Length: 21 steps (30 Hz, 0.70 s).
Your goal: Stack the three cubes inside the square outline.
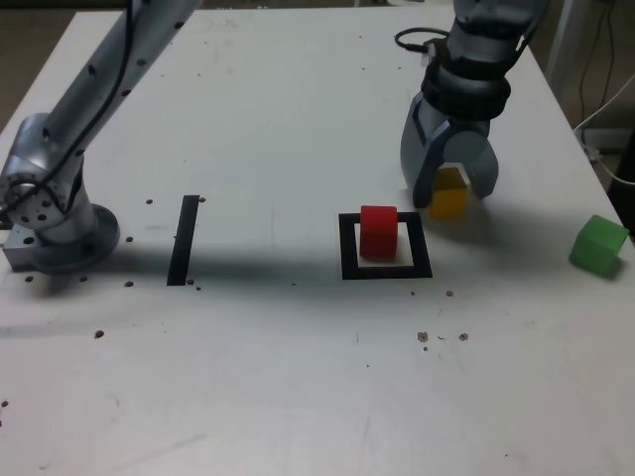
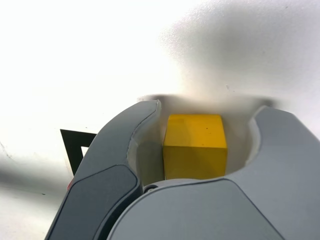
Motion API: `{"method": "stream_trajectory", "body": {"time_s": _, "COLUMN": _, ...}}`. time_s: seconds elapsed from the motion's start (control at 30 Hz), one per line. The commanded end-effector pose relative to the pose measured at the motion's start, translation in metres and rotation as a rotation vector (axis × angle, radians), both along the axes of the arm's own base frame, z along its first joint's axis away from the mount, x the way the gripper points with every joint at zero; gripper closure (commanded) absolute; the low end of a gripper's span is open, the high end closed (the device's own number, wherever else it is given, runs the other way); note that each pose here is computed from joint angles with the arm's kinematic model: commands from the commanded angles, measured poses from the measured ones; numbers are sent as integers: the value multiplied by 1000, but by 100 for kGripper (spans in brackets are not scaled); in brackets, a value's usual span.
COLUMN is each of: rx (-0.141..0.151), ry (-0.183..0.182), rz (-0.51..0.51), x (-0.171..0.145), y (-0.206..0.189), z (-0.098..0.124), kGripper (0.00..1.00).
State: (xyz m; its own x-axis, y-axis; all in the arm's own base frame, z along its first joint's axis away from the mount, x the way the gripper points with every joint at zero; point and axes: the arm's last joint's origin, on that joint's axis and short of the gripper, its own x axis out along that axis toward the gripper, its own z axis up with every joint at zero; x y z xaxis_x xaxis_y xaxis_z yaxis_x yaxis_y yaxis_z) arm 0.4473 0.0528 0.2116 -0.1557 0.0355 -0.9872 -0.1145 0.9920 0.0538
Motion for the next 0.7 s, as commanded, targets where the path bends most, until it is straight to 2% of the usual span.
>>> {"method": "stream_trajectory", "body": {"time_s": 0.0, "rx": -2, "ry": 2, "rz": 3, "x": 1, "y": 1, "z": -2, "kGripper": 72}}
{"method": "stream_trajectory", "body": {"time_s": 0.33, "rx": 1, "ry": -2, "rz": 0, "x": 0, "y": 0, "z": 2, "kGripper": 72}}
{"method": "stream_trajectory", "body": {"time_s": 0.53, "rx": 36, "ry": -32, "rz": -31, "x": -14, "y": -13, "z": 35, "kGripper": 72}}
{"method": "stream_trajectory", "body": {"time_s": 0.67, "rx": 41, "ry": -35, "rz": -45, "x": -34, "y": -22, "z": 58, "kGripper": 72}}
